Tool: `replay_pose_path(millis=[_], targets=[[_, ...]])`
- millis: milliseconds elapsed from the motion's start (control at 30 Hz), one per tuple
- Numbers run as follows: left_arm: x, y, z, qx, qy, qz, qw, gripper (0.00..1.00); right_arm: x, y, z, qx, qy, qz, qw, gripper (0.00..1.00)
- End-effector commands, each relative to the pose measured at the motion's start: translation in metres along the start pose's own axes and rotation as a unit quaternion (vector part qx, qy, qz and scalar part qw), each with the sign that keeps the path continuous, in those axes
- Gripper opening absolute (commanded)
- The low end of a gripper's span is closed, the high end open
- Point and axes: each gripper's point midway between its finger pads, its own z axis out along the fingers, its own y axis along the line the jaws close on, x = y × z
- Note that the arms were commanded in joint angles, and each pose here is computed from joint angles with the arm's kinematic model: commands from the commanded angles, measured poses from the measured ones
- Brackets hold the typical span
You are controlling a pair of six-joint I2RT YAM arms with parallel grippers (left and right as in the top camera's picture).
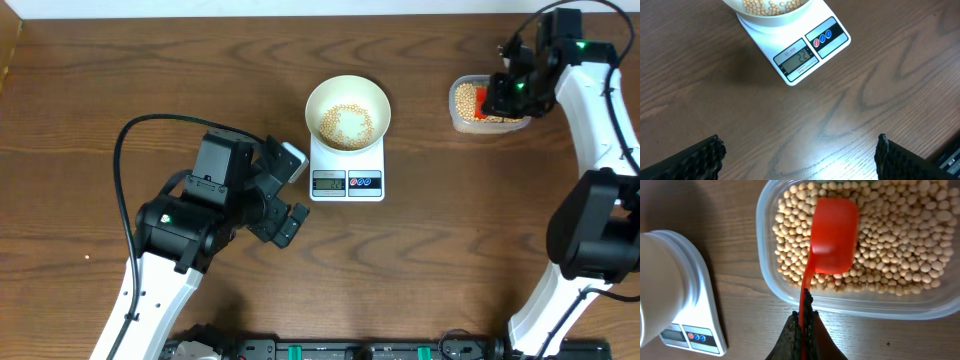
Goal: Scoop item into bowl and weigh 50g on scale
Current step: 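Dip the scoop into the soybeans again and fill it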
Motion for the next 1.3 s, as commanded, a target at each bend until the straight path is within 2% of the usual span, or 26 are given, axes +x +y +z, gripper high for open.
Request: replay_pose_path(millis=[0, 267, 833, 1267], targets=[[0.003, 0.0, 0.003, 0.001, 0.007, -0.005, 1.0, 0.98, 0.005, 0.007, 0.0, -0.069, 0.013, 0.03, 0.997, 0.01], [0.003, 0.0, 0.003, 0.001, 0.007, -0.005, 1.0, 0.98, 0.006, -0.011, -0.017, -0.127, 0.002, 0.04, 0.991, 0.01], [0.003, 0.0, 0.003, 0.001, 0.007, -0.005, 1.0, 0.98, 0.005, -0.058, -0.046, -0.169, -0.036, 0.089, 0.981, 0.01], [0.003, 0.0, 0.003, 0.001, 0.007, -0.005, 1.0, 0.98, -0.002, -0.047, -0.061, -0.24, -0.063, 0.083, 0.965, 0.01]])
